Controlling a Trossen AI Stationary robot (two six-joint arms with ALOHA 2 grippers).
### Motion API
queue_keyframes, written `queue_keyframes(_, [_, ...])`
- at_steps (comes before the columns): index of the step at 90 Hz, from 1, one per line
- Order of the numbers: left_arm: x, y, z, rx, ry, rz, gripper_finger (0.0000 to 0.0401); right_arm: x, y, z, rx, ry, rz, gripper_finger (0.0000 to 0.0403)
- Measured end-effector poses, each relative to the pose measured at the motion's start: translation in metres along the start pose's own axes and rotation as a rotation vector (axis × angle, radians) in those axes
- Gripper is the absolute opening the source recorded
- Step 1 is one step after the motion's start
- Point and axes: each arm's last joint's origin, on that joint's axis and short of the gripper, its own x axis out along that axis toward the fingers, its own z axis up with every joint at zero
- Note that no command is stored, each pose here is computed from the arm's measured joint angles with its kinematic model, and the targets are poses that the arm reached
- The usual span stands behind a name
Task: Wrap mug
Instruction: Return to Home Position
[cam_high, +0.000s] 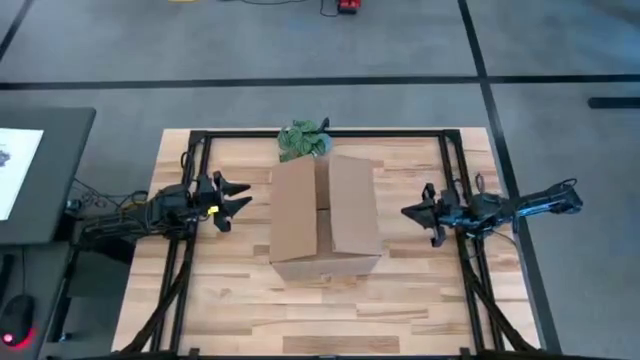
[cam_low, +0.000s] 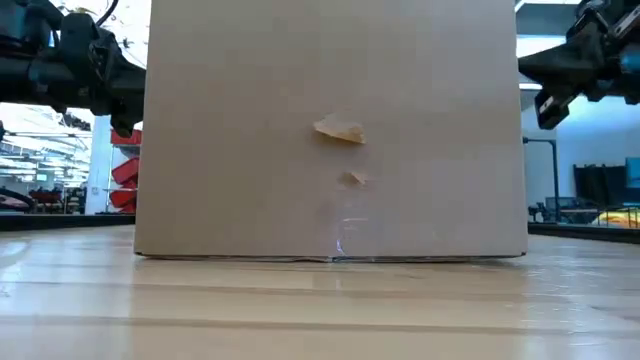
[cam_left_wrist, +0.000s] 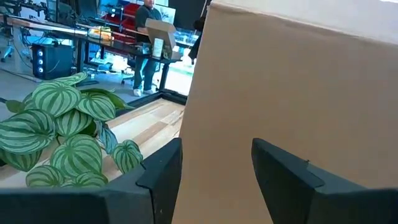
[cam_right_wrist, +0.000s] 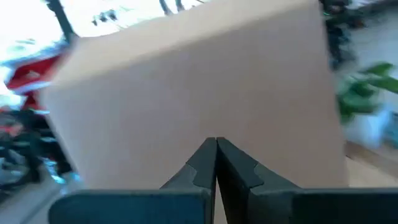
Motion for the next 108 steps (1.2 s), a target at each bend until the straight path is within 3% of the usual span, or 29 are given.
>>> queue_keyframes(12, [0.0, 0.0, 0.0, 0.0, 0.002, -0.004, 0.0173, -0.001, -0.004, -0.011, -0.039, 0.108, -0.039, 0.0])
queue_keyframes(22, [-0.001, -0.005, -0.001, -0.001, 0.008, -0.052, 0.0173, 0.0, -0.004, -0.013, 0.055, 0.134, -0.05, 0.0])
queue_keyframes(39, [-0.003, -0.012, -0.001, -0.005, 0.011, -0.125, 0.0173, 0.001, -0.004, -0.014, 0.074, 0.147, -0.058, 0.0])
queue_keyframes(108, [-0.003, -0.012, -0.001, -0.005, 0.008, -0.123, 0.0173, 0.001, -0.004, -0.015, 0.072, 0.153, -0.06, 0.0])
